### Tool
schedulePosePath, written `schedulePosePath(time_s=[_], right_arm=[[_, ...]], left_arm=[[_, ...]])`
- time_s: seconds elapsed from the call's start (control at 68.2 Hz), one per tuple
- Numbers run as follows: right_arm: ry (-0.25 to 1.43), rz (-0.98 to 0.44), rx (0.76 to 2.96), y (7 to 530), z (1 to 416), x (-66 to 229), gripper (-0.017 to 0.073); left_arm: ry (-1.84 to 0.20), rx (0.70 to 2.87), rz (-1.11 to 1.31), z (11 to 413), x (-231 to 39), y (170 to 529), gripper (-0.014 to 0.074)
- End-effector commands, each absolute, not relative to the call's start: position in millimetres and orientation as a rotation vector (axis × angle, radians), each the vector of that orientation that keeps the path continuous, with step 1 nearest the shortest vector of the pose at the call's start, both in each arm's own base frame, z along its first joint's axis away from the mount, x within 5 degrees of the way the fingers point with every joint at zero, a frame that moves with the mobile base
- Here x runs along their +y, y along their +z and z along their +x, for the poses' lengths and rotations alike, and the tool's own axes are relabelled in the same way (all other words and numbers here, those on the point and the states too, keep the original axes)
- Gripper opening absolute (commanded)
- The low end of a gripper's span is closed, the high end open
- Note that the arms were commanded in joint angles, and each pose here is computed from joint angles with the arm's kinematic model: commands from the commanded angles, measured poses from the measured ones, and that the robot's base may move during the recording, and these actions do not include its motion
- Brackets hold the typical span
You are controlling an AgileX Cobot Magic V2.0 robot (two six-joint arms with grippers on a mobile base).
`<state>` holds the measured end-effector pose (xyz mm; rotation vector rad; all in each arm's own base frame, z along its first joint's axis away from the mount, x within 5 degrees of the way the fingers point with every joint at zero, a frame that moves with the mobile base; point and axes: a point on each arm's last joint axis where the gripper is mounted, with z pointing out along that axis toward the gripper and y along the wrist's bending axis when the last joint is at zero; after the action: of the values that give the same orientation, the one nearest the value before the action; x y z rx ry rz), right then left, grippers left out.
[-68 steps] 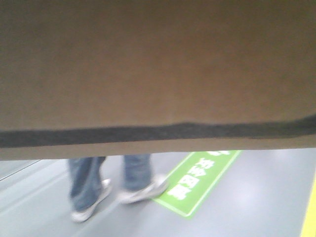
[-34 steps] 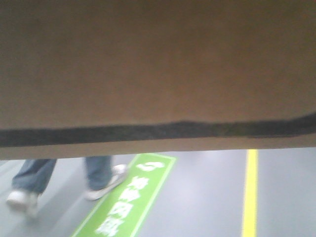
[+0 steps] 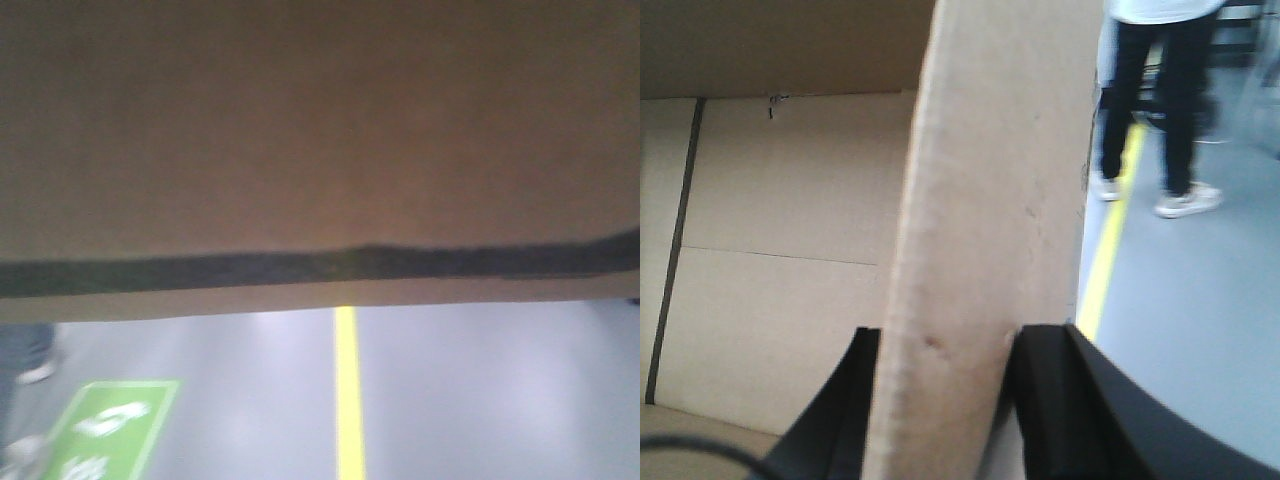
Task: Grab box from left shelf to table start
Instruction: 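Carry the held box across the floor toward the white table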
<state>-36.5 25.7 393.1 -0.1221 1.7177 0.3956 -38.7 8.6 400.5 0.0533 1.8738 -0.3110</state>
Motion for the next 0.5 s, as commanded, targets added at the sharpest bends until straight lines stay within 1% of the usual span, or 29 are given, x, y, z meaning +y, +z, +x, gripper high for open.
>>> schedulePosePath(time_s=[0.0, 0.484], right_arm=[[0.28, -0.077, 1.56, 413.3, -33.0, 17.0, 0.0062], [0.28, -0.078, 1.561, 413.2, -33.0, 17.0, 0.0062]], left_arm=[[-0.331, 1.659, 0.023, -39.4, 11.4, 425.5, -0.0093], [-0.331, 1.659, 0.023, -39.4, 11.4, 425.5, -0.0093]])
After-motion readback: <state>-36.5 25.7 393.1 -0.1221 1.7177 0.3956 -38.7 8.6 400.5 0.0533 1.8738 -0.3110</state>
